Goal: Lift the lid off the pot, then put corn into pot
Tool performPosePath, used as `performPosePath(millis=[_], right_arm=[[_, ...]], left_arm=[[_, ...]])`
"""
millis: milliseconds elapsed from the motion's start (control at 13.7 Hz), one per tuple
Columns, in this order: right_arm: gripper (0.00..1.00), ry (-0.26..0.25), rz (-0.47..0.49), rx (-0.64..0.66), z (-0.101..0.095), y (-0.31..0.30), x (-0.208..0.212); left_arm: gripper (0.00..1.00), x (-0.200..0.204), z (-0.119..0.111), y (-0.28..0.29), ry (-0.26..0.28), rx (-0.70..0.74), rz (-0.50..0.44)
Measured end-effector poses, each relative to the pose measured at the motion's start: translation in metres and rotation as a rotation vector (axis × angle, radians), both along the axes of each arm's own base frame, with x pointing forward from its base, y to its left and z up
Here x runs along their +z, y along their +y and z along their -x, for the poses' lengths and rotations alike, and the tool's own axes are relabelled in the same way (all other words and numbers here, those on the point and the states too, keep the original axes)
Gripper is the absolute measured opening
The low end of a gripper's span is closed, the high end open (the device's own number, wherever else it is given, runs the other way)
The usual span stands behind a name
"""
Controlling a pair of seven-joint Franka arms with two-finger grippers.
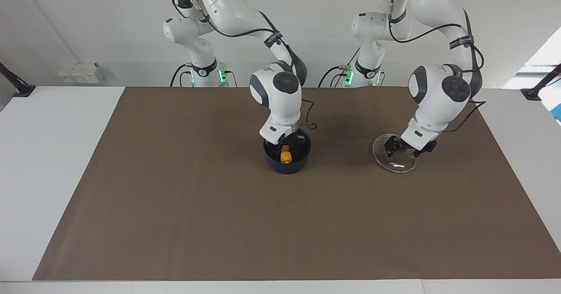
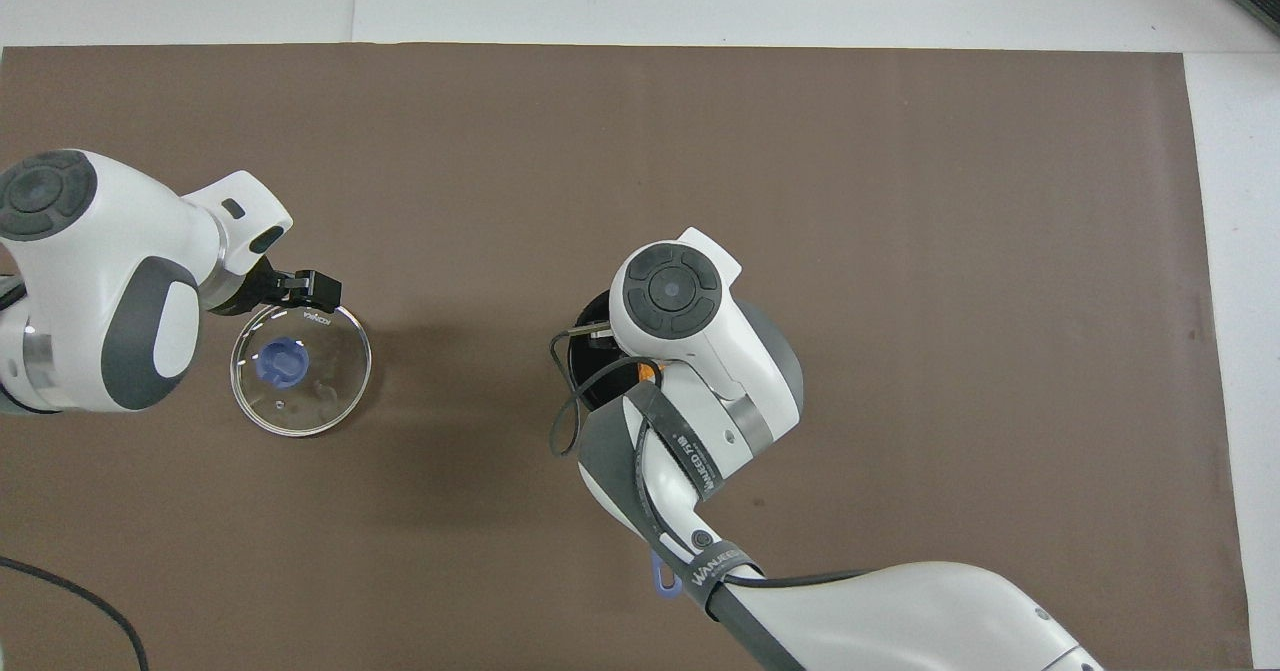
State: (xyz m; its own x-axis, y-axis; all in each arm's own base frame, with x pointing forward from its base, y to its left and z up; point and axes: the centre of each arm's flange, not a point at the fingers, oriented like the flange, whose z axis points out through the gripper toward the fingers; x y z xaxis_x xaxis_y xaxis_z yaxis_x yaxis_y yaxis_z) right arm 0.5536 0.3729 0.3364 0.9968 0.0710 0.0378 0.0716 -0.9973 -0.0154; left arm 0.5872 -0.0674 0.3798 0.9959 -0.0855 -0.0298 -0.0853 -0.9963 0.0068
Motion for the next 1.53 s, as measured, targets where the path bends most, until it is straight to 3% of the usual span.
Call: performPosePath(millis=[292, 365, 511, 657, 949, 1242, 1534], right_arm=[[0.91, -0.009, -0.007, 0.006, 0.001, 0.004, 0.003], [0.99, -0.014, -0.009, 0.006, 0.0, 0.004, 0.005], [1.0, -0.035, -0.016, -0.012, -0.008, -0.005, 0.023], [1.0, -0.069, -0.013, -0.063, -0.024, -0.042, 0.066], [1.0, -0.1, -0.007, -0.103, -0.04, -0.149, 0.159], [1.0, -0.132, -0.011, -0.171, -0.037, -0.222, 0.214], [1.0, -0.127, 0.005, -0.158, -0.014, -0.283, 0.268]], left_arm=[[1.0, 0.016, -0.008, -0.001, -0.023, 0.001, 0.004], [1.0, 0.021, -0.01, -0.002, -0.018, 0.0, 0.004], [1.0, 0.041, -0.014, -0.002, 0.011, -0.001, 0.002], [1.0, 0.066, -0.022, -0.003, 0.04, -0.002, -0.002], [1.0, 0.093, -0.034, -0.006, 0.009, -0.002, 0.005], [1.0, 0.137, -0.028, -0.005, -0.011, 0.0, 0.016], [1.0, 0.188, -0.002, 0.01, 0.0, 0.016, 0.02]])
